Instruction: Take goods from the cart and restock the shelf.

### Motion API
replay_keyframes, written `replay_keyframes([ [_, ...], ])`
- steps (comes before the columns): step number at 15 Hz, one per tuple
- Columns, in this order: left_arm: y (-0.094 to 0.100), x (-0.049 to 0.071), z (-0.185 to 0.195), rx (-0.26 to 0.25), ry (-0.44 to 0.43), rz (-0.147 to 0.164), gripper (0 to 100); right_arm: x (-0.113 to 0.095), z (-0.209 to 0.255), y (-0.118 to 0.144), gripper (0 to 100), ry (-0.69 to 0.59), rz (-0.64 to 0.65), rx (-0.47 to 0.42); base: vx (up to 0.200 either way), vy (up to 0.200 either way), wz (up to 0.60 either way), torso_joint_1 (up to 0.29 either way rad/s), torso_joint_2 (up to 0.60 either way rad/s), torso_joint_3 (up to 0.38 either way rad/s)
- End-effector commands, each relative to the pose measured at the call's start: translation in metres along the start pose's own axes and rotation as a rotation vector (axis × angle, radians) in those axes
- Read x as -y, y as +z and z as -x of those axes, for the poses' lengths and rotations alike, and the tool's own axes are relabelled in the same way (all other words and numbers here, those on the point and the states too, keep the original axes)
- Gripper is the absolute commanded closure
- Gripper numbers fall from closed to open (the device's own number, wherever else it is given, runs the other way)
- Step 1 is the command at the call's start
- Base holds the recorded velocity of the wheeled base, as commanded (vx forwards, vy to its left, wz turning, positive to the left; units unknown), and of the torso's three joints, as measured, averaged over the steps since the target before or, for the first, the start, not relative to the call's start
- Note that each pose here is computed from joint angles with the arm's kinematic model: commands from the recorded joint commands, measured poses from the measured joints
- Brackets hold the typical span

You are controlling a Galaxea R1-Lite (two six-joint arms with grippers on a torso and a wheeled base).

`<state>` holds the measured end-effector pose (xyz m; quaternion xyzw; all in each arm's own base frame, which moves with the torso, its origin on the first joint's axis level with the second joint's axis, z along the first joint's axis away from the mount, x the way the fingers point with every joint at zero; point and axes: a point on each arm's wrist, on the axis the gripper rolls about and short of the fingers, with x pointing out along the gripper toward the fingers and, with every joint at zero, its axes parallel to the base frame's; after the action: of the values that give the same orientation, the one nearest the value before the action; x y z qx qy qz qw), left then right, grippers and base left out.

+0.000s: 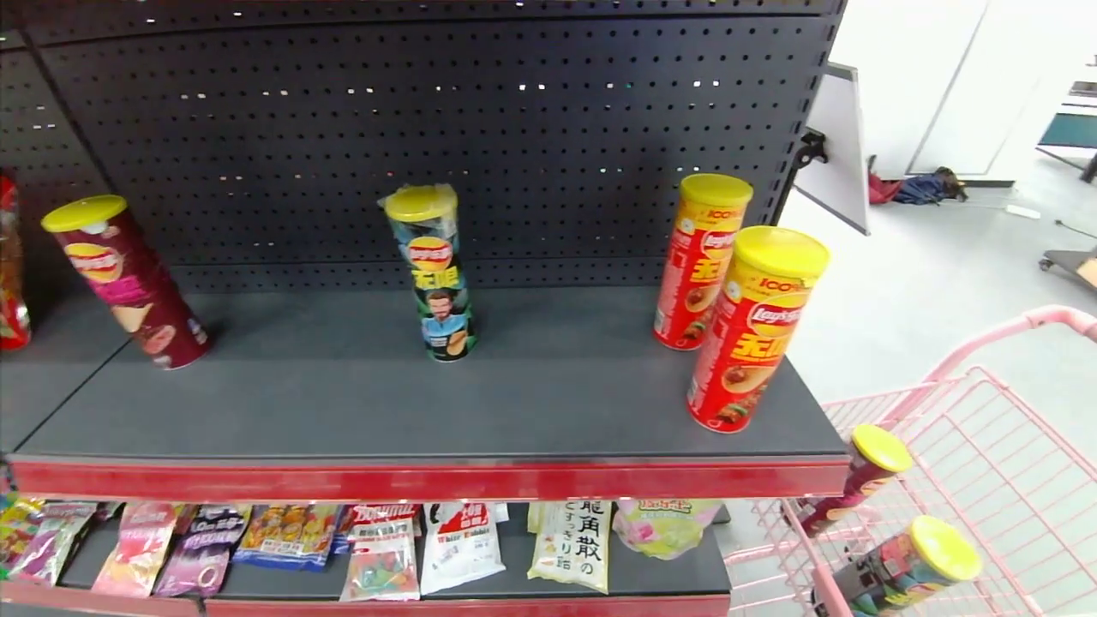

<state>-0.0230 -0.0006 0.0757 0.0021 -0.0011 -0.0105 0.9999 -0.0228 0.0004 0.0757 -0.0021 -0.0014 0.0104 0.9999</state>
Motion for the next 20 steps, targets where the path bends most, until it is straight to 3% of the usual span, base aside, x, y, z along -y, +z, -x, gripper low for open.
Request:
replay_keyframes([
  [1, -0.0002, 0.0000, -0.0002, -0.002, 0.001, 0.000, 0, 0.0000, 0.0000, -0.0001, 0, 0.001, 0.000, -0.001, 0.000, 0.000, -0.60, 0.012, 0.01, -0.002],
  [4, -0.0002, 0.0000, -0.0002, -0.002, 0.001, 0.000, 0, 0.0000, 0.0000, -0.0001, 0, 0.001, -0.001, -0.001, 0.000, 0.000, -0.60, -0.002, 0.00, 0.004],
  [12, -0.0002, 0.0000, -0.0002, -0.002, 0.001, 0.000, 0, 0.0001, 0.0000, -0.0001, 0, -0.001, 0.002, -0.001, 0.000, 0.000, 0.00, 0.000, 0.00, 0.000],
  [20, -0.0002, 0.0000, -0.0002, -0.002, 0.001, 0.000, 0, 0.0001, 0.0000, -0.0001, 0, -0.001, 0.000, -0.001, 0.000, 0.000, 0.00, -0.137, 0.34, 0.204],
])
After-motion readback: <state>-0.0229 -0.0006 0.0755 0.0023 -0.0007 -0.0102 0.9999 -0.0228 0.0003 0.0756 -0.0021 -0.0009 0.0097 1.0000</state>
